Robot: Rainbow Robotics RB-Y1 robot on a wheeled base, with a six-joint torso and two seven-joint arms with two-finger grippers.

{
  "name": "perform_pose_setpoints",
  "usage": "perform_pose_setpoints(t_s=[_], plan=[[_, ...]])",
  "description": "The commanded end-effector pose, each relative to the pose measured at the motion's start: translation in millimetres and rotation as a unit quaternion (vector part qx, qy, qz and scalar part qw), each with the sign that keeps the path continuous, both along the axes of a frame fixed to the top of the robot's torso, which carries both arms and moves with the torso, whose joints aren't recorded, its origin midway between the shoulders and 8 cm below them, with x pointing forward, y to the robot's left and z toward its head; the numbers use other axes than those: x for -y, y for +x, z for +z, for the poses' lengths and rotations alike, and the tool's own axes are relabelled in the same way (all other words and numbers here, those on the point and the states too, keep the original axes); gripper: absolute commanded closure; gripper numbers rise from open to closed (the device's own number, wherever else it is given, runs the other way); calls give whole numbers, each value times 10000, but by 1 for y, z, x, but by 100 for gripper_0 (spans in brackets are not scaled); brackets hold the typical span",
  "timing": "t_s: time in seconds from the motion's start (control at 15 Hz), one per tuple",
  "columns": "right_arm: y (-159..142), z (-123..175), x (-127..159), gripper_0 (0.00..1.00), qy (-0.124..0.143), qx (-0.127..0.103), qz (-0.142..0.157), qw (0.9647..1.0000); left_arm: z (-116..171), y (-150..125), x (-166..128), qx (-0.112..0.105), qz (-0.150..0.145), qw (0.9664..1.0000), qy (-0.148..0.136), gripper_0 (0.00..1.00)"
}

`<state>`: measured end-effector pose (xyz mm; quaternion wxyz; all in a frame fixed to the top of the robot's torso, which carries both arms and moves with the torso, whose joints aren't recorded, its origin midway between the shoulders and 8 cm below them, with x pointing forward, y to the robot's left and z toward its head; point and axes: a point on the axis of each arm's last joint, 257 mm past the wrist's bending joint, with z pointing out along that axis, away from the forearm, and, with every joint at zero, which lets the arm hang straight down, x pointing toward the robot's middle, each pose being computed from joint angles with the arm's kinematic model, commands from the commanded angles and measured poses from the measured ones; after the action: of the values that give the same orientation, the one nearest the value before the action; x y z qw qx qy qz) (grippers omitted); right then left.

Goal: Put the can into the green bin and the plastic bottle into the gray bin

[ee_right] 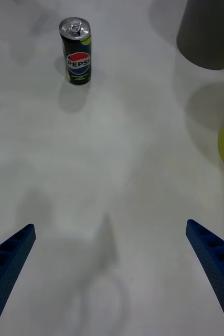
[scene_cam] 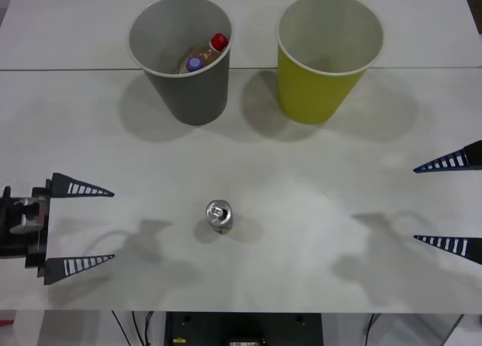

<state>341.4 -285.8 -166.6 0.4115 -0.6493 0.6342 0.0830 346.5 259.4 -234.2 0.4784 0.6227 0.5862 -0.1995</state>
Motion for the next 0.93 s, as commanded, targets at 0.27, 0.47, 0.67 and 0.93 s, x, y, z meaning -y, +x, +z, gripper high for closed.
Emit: perform_pose_setpoints(t_s=[0.27, 0.47, 0.67, 0.93], plan=[[0, 0, 0, 0, 0, 0, 1, 10000, -24, 11, 20, 14, -91, 9986, -521, 0], [0, 0, 0, 0, 0, 0, 1, 10000, -34, 19, 36, 6, -130, 9965, -827, 0], [0, 0, 0, 0, 0, 0, 1, 10000, -42, 26, 59, -54, -157, 9940, -1082, 0], [0, 0, 0, 0, 0, 0, 1, 10000, -50, 35, 88, -105, -54, 9887, -1492, 0]])
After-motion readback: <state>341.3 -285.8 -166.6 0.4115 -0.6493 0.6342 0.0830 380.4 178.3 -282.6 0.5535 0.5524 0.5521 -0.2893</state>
